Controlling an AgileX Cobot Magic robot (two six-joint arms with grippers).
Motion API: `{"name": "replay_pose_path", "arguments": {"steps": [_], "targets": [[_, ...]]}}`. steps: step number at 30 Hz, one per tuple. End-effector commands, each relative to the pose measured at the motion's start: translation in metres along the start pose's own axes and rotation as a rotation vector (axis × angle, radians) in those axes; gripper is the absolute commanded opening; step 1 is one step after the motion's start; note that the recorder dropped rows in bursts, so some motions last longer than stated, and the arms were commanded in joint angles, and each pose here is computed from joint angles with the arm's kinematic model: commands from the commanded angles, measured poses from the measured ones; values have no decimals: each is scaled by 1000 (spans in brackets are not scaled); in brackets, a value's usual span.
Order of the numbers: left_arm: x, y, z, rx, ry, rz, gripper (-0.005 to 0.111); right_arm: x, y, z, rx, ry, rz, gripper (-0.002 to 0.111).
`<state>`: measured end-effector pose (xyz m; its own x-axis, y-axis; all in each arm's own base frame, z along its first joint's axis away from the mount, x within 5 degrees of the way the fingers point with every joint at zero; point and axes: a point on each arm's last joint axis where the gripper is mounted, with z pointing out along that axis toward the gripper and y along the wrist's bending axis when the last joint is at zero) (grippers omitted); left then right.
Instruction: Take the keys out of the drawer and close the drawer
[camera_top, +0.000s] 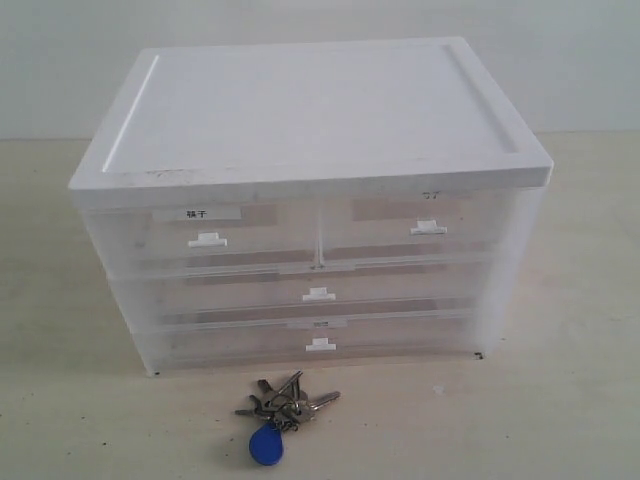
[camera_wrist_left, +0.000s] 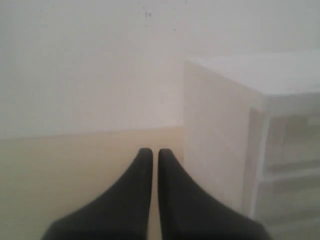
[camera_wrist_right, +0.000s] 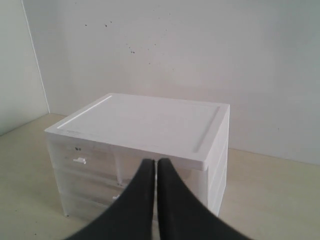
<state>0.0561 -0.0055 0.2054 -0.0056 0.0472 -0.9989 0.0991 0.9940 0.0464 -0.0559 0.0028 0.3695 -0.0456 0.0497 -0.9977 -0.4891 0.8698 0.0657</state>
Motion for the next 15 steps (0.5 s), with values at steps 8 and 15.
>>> {"name": "replay_pose_path", "arguments": {"steps": [8,15], "targets": [[19,-2,-2,20,197,75,5,-1,0,-1,2,-13,-3,0],[19,-2,-2,20,197,75,5,-1,0,-1,2,-13,-3,0]]}}
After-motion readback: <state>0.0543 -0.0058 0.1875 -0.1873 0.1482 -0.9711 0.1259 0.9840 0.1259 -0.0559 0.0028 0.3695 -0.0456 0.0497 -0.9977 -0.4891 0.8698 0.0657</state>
